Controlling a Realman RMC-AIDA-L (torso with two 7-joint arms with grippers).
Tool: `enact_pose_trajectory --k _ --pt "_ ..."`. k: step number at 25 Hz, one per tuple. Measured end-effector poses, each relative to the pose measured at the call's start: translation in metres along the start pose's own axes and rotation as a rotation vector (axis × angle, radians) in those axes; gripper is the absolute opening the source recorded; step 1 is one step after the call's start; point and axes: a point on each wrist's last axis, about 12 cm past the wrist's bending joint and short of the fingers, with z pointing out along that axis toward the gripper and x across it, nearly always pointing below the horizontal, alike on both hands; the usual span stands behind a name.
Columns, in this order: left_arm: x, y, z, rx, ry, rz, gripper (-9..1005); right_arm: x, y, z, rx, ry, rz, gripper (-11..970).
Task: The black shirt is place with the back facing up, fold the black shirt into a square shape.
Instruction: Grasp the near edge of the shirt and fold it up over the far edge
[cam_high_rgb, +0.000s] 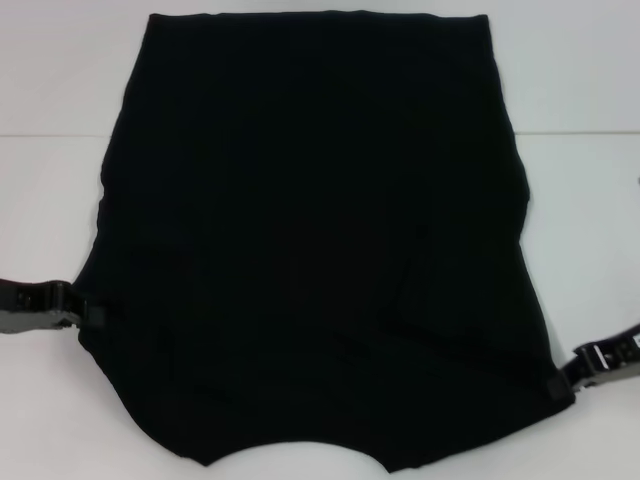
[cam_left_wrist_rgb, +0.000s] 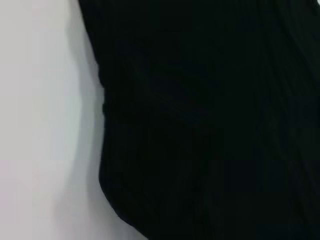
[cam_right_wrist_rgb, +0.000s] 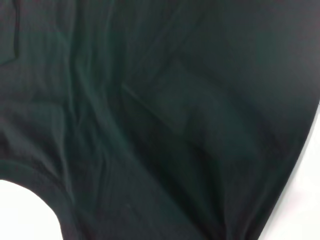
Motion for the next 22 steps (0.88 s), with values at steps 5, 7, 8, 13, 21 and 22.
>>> enact_pose_trajectory --k 5,7,8,13,21,22 --pt "0.009 -0.006 -0.002 0.054 0.085 0.029 27 0.016 -0.003 -0.010 -0.011 0.027 0.031 57" --pt "0.015 -0.008 -0.002 0.075 0.129 0.038 27 0.022 -0.004 -0.012 -0.020 0.044 0.041 57" --pt "0.019 -0.009 -0.002 0.086 0.157 0.044 27 0.026 -0.005 -0.012 -0.026 0.055 0.048 57" --pt "0.034 -0.016 0.002 0.124 0.286 0.074 27 0.042 -0.010 -0.015 -0.050 0.108 0.074 58" --pt "0.047 -0.025 0.008 0.172 0.388 0.112 27 0.058 -0.021 -0.021 -0.062 0.112 0.110 58" --pt "0.044 -0.025 0.007 0.171 0.369 0.113 27 0.057 -0.021 -0.022 -0.069 0.098 0.106 58"
